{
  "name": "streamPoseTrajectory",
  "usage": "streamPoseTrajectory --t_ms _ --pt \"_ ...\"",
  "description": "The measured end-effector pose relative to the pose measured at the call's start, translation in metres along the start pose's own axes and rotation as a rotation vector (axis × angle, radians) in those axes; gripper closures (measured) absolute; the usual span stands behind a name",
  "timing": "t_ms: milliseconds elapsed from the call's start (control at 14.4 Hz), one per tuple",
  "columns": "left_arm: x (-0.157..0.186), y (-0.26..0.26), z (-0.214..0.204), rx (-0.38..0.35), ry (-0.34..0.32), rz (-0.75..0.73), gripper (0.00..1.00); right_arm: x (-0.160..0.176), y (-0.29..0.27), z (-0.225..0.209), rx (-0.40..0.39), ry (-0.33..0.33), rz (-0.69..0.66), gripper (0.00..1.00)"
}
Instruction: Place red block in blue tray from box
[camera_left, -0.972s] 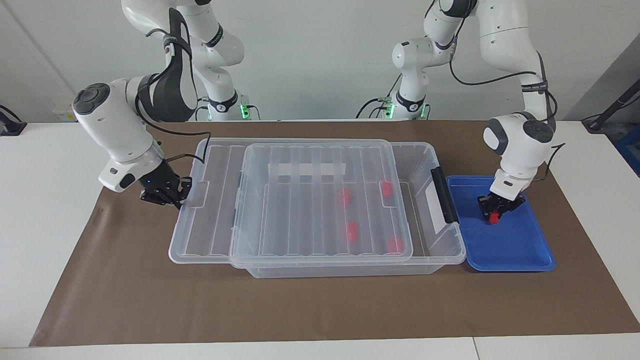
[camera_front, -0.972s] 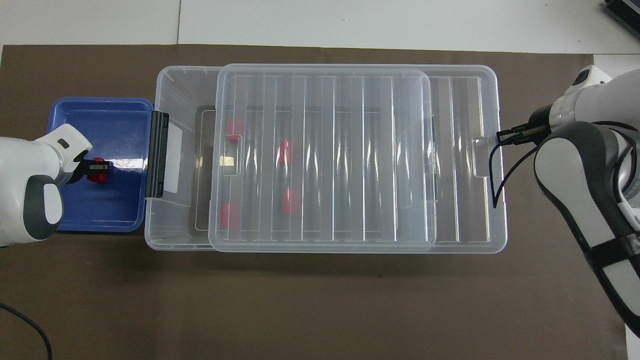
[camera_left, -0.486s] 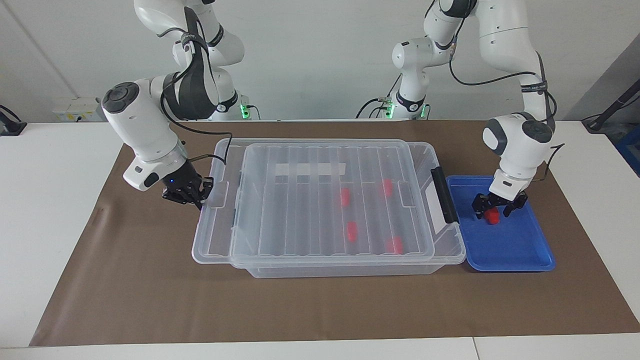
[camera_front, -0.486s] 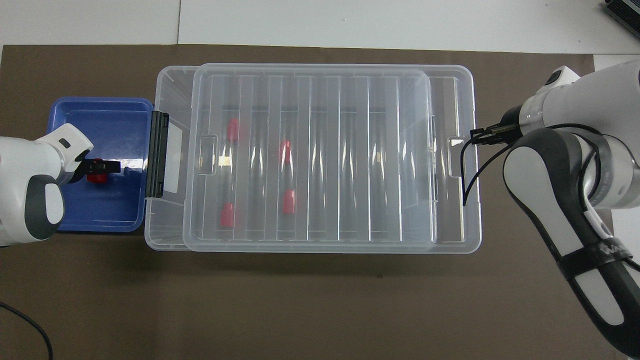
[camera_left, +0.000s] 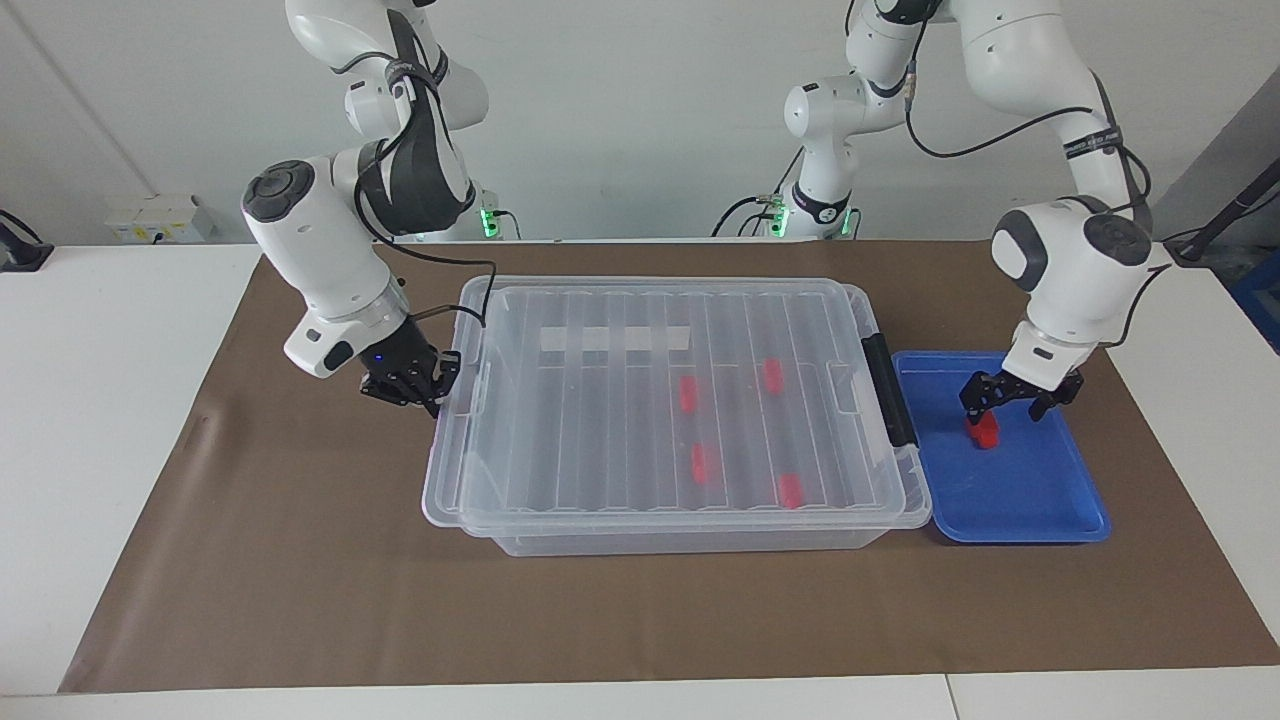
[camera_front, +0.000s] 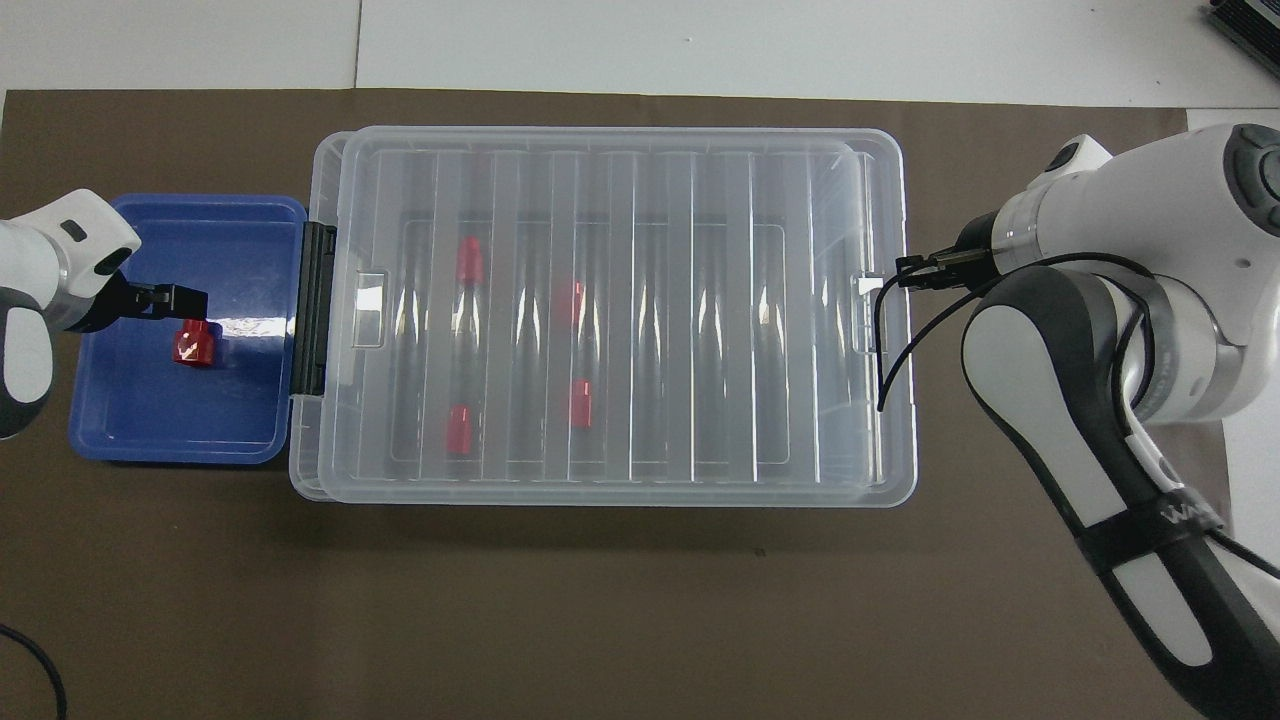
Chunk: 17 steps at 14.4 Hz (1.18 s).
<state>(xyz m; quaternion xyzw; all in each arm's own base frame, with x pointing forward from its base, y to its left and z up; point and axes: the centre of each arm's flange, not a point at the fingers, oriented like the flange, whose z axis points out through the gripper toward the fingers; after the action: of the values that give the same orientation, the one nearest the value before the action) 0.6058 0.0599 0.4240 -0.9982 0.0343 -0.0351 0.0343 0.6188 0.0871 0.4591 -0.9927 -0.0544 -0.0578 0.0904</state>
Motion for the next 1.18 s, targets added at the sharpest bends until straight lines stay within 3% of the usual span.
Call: streamPoseTrajectory --t_ms 208,417,694,1181 --pt "-0.007 0.005 -0.1 -0.024 -0.059 -0.007 0.0 0.0 -0.005 0.001 0.002 -0.002 -0.002 0.99" --pt "-0.031 0.011 -0.161 -0.037 -0.088 -0.007 0.0 0.0 -0.006 0.002 0.002 -0.003 -0.004 0.99" --pt "-0.049 0.033 -0.191 -0.054 -0.096 -0.006 0.0 -0.001 -0.006 0.002 0.002 -0.003 -0.004 0.99" --pt "-0.053 0.069 -0.199 -0.052 -0.105 -0.006 0.0 -0.001 -0.009 0.003 0.043 -0.003 0.019 0.99"
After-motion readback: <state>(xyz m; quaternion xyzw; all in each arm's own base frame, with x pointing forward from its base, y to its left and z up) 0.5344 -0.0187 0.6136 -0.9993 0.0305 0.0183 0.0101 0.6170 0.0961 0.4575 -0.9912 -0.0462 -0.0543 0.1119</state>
